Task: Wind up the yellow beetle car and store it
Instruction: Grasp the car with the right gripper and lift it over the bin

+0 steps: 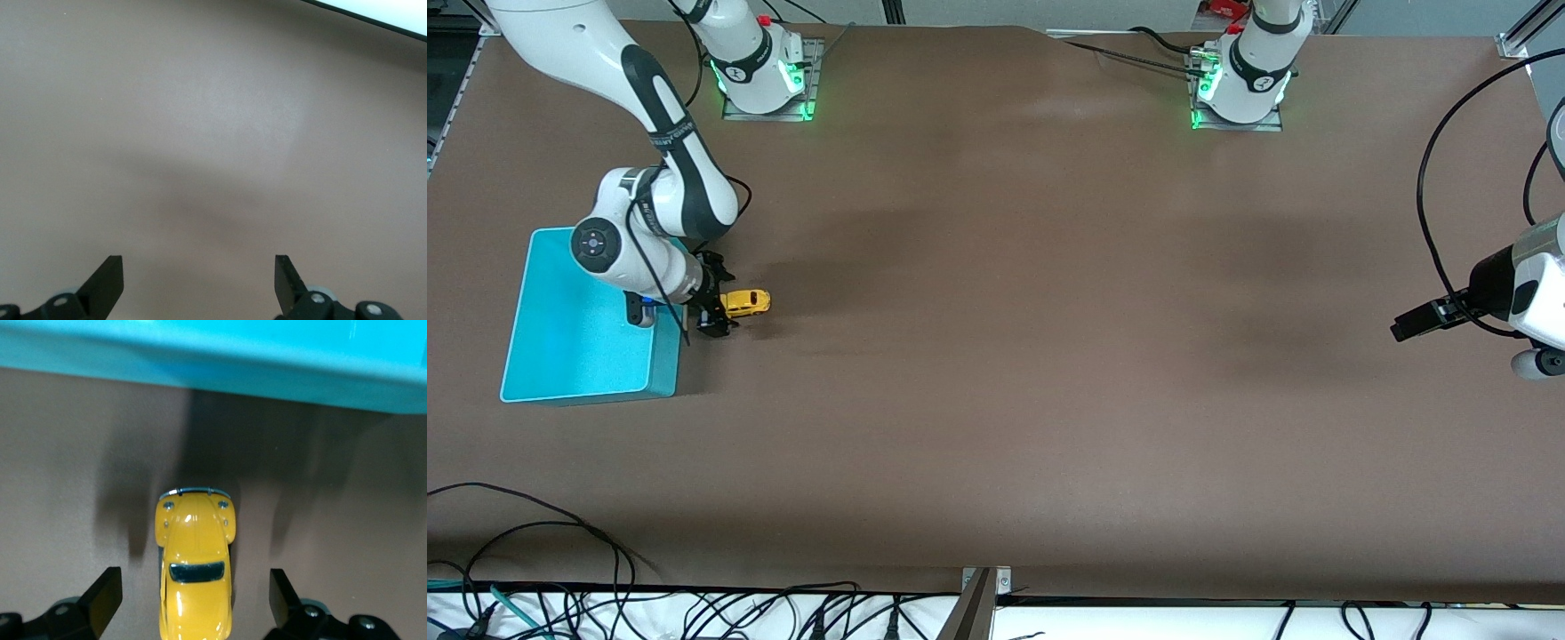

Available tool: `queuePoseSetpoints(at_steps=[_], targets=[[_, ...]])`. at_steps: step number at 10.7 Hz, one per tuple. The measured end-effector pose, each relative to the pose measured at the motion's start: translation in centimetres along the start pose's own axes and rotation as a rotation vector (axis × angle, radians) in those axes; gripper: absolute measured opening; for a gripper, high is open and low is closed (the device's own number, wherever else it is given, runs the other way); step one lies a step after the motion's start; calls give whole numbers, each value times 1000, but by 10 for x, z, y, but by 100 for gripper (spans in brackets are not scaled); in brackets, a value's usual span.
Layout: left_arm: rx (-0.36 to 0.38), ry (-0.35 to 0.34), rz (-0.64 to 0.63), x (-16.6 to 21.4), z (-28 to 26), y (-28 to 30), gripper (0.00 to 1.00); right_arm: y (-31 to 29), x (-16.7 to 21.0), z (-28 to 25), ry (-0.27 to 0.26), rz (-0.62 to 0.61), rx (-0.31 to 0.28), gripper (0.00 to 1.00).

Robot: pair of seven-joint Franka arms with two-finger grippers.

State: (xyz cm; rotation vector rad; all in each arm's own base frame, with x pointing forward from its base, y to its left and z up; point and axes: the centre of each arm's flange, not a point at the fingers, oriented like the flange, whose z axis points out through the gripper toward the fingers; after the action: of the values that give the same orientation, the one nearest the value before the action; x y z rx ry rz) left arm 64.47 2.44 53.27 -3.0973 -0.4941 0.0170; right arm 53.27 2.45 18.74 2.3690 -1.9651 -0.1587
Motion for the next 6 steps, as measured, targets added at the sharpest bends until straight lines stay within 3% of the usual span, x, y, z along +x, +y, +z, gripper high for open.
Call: queuePoseSetpoints(at_steps=[4, 6], targets=[[-2, 1, 6, -1, -1, 3, 100, 3, -2, 3, 0, 1, -5, 46], [-2, 1, 7, -1, -1, 3, 100, 2, -2, 0, 1, 1, 2, 46]])
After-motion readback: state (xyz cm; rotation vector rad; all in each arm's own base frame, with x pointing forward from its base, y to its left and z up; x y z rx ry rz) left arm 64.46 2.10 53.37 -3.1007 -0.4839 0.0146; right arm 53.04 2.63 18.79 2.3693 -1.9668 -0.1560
